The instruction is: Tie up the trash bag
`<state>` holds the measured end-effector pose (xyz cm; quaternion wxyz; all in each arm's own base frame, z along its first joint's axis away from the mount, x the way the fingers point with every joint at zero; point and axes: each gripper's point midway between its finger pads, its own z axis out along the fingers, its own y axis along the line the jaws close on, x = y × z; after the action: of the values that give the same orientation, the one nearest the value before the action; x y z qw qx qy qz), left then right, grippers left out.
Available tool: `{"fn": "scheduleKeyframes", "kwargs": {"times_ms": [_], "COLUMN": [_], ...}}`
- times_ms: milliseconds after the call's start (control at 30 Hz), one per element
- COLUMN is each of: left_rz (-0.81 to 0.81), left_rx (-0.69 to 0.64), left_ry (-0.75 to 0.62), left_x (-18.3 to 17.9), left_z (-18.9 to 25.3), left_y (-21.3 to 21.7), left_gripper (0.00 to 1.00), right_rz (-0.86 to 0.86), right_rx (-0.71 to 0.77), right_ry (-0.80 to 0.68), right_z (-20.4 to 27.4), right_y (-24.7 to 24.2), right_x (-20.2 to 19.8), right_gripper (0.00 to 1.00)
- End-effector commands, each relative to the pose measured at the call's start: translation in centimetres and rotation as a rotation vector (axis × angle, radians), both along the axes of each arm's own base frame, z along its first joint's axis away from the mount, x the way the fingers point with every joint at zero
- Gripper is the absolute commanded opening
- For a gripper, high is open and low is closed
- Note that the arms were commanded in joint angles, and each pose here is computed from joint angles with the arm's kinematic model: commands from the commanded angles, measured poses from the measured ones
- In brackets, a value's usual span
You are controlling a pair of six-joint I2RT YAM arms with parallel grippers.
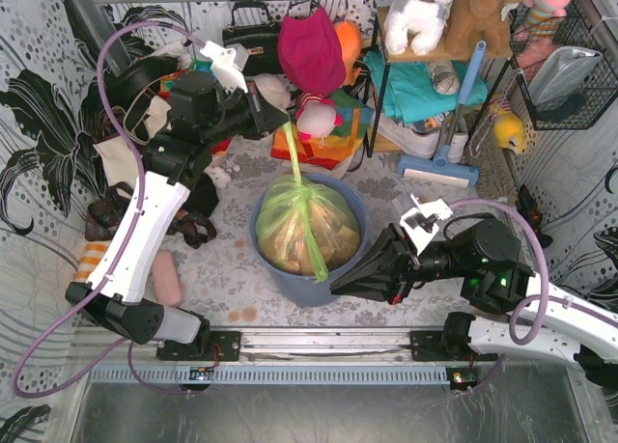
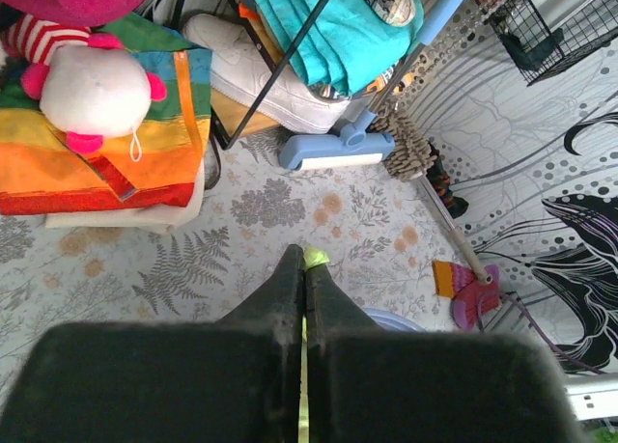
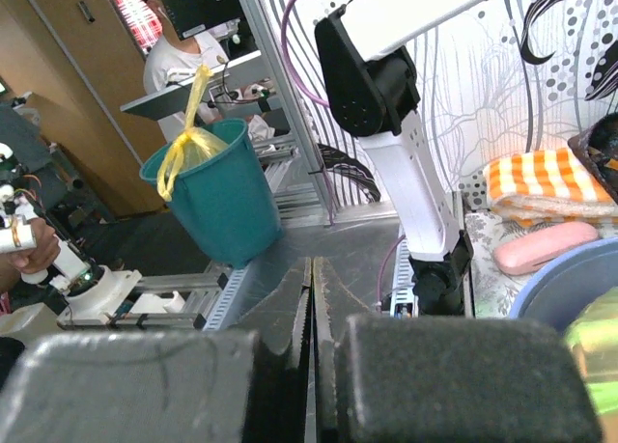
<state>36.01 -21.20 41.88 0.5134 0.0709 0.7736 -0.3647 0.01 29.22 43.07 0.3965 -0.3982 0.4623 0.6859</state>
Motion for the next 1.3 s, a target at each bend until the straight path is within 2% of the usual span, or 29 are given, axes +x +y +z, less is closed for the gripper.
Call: {"fn": "scheduleKeyframes", "kwargs": {"times_ms": [0, 200, 333, 433, 633, 700, 800, 900, 1033, 1167, 1267], "left_rz": [-0.015, 0.021, 0.035, 0.026, 0.04, 0.038, 0.037, 0.032, 0.008, -0.02, -0.019], "left_rx": [-0.014, 0.044, 0.075, 0.073, 0.028, 0.022, 0.035, 0.044, 0.031, 0.004, 0.007], "left_ry": [0.028, 0.109, 0.139, 0.118, -0.005, -0.022, -0.001, 0.048, 0.103, 0.129, 0.138], "left_x": [0.8, 1.2, 1.9, 2.6, 3.6, 3.8, 4.2, 4.4, 3.9, 2.5, 1.9], "left_z": [-2.4, -8.9, -10.9, -9.1, -0.8, 0.3, -0.8, -3.8, -6.9, -8.1, -8.7], "left_y": [-0.4, 0.2, 0.4, 0.1, -0.1, -0.2, -0.4, -0.5, -1.0, -1.2, -1.1], "left_gripper": [0.0, 0.0, 0.0, 0.0, 0.0, 0.0, 0.0, 0.0, 0.0, 0.0, 0.0], "right_rz": [-0.002, -0.007, 0.0, 0.016, 0.096, 0.116, 0.12, 0.091, -0.105, -0.365, -0.543], "right_rx": [-0.04, -0.136, -0.148, -0.123, -0.043, -0.033, -0.061, -0.127, -0.19, -0.272, -0.389], "right_ry": [-0.014, 0.108, 0.111, 0.072, -0.032, -0.041, -0.021, 0.033, 0.116, 0.177, 0.255], "right_z": [-2.4, -8.8, -9.5, -7.4, -1.2, -0.3, -1.3, -4.8, -7.8, -7.9, -8.9], "right_y": [-0.3, -0.1, -0.1, -0.2, -0.8, -1.0, -1.2, -1.2, -1.0, -1.0, -1.3], "right_x": [-0.2, 0.0, -0.1, -0.4, -1.8, -2.2, -2.3, -1.9, 1.2, 5.7, 8.7], "right_gripper": [0.0, 0.0, 0.0, 0.0, 0.0, 0.0, 0.0, 0.0, 0.0, 0.41, 0.51]}}
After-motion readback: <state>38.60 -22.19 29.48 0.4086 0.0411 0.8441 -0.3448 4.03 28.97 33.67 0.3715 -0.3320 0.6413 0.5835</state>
